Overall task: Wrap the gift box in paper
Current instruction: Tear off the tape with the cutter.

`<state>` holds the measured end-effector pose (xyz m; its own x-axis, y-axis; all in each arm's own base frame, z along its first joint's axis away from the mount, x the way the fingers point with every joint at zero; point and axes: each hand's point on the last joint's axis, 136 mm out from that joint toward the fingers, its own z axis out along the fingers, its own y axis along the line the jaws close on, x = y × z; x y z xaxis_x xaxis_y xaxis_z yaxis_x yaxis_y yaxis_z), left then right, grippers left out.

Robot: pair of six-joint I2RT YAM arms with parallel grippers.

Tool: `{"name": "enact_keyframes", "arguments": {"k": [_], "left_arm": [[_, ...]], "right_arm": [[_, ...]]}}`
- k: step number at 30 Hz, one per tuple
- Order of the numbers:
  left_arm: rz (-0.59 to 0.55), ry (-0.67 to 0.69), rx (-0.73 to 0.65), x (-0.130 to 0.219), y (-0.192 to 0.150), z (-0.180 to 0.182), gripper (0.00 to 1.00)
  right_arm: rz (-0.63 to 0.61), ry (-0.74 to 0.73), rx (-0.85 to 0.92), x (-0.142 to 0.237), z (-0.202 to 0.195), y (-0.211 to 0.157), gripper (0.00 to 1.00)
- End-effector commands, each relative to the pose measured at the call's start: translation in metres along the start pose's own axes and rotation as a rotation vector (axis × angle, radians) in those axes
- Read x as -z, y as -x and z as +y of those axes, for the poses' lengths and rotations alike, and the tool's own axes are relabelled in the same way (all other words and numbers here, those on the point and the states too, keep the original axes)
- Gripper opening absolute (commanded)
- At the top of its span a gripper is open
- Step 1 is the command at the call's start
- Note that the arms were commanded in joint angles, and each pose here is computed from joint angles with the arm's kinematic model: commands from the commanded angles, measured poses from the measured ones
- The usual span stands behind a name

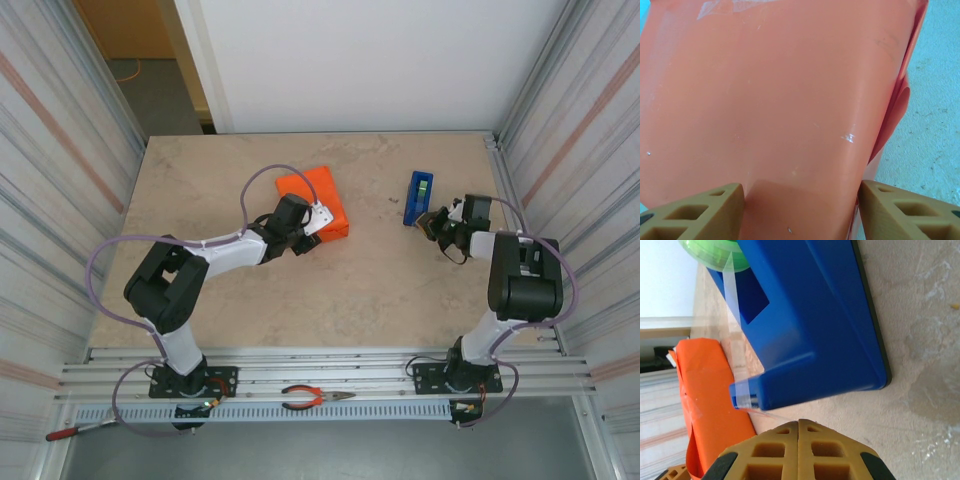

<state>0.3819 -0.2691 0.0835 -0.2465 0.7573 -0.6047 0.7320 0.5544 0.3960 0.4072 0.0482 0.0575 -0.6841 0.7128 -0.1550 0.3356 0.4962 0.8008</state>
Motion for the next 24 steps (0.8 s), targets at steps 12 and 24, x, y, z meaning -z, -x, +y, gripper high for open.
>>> {"name": "enact_keyframes", "arguments": {"k": [12,24], "left_arm": [[0.031,-0.026,0.017,-0.003,-0.007,-0.003,0.62],[0.031,-0.024,0.019,-0.002,-0.007,-0.003,0.61]], "right_arm": [[0.122,0.011,-0.133,-0.015,-0.017,-0.037,0.0],[0.185,0.124,0.147,-0.006,0.071,-0.084,0.0]]}}
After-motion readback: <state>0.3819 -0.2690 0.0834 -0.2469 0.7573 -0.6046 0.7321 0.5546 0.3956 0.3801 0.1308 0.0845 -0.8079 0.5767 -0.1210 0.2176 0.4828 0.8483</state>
